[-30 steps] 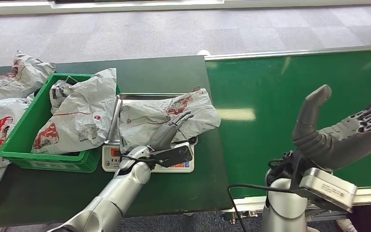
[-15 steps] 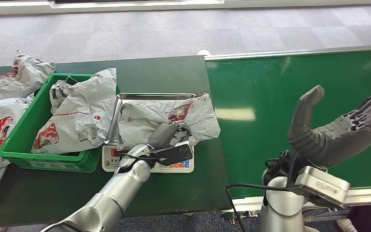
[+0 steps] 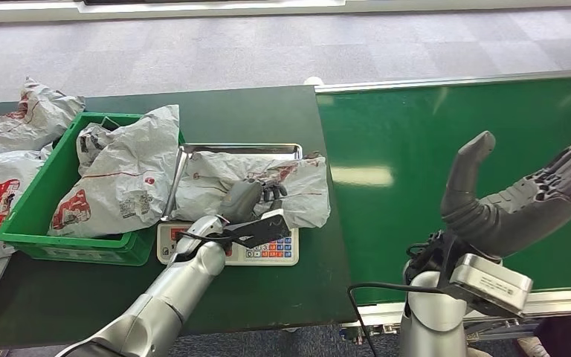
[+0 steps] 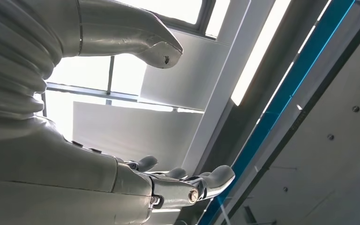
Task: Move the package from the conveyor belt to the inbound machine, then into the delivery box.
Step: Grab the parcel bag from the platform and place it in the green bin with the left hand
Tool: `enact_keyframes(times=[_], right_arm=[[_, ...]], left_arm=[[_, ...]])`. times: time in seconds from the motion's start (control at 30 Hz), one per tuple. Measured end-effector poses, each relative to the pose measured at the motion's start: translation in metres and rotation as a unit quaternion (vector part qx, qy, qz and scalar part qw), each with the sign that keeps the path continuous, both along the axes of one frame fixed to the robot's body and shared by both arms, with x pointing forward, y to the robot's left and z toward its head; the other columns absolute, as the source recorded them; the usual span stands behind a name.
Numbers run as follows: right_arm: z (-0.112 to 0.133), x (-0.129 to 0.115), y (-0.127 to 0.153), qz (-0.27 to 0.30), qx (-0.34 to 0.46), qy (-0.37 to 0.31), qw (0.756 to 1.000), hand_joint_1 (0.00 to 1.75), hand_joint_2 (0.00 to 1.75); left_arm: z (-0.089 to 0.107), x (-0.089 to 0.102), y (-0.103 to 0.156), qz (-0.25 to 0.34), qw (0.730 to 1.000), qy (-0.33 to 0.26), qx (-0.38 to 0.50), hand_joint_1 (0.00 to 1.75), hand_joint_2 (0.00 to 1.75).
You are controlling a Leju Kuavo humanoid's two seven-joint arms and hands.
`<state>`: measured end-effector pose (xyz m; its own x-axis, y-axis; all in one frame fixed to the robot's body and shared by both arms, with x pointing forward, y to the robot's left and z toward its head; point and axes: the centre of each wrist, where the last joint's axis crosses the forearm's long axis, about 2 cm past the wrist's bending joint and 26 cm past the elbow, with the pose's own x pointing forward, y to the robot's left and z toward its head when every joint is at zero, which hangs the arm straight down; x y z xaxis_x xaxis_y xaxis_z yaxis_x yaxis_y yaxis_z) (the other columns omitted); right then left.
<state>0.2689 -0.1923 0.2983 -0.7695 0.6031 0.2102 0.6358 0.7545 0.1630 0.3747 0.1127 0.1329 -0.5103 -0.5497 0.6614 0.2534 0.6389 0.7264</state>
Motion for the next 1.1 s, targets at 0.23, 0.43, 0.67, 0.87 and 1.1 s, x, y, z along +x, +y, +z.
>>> enact_keyframes(times=[0.23, 0.43, 0.67, 0.87, 1.1], right_arm=[[-0.002, 0.002, 0.002, 0.003, -0.002, 0.006, 1.000, 0.00, 1.75], [-0.006, 0.005, 0.003, 0.005, -0.004, 0.015, 1.000, 0.00, 1.75], [-0.009, 0.009, 0.006, 0.009, -0.007, 0.023, 1.000, 0.00, 1.75], [-0.010, 0.010, 0.007, 0.009, -0.009, 0.028, 1.000, 0.00, 1.75], [-0.010, 0.010, 0.007, 0.007, -0.010, 0.033, 0.999, 0.00, 1.75]], left_arm=[[0.006, 0.003, 0.003, 0.020, 1.000, -0.018, 0.006, 0.00, 1.75], [0.009, 0.004, 0.002, 0.026, 0.998, -0.005, 0.049, 0.00, 1.75], [0.007, 0.007, -0.004, 0.008, 0.991, 0.032, 0.129, 0.00, 1.75], [0.002, 0.008, -0.003, 0.000, 0.989, 0.039, 0.141, 1.58, 1.75], [-0.001, 0.007, -0.002, -0.006, 0.993, 0.026, 0.119, 1.75, 1.75]])
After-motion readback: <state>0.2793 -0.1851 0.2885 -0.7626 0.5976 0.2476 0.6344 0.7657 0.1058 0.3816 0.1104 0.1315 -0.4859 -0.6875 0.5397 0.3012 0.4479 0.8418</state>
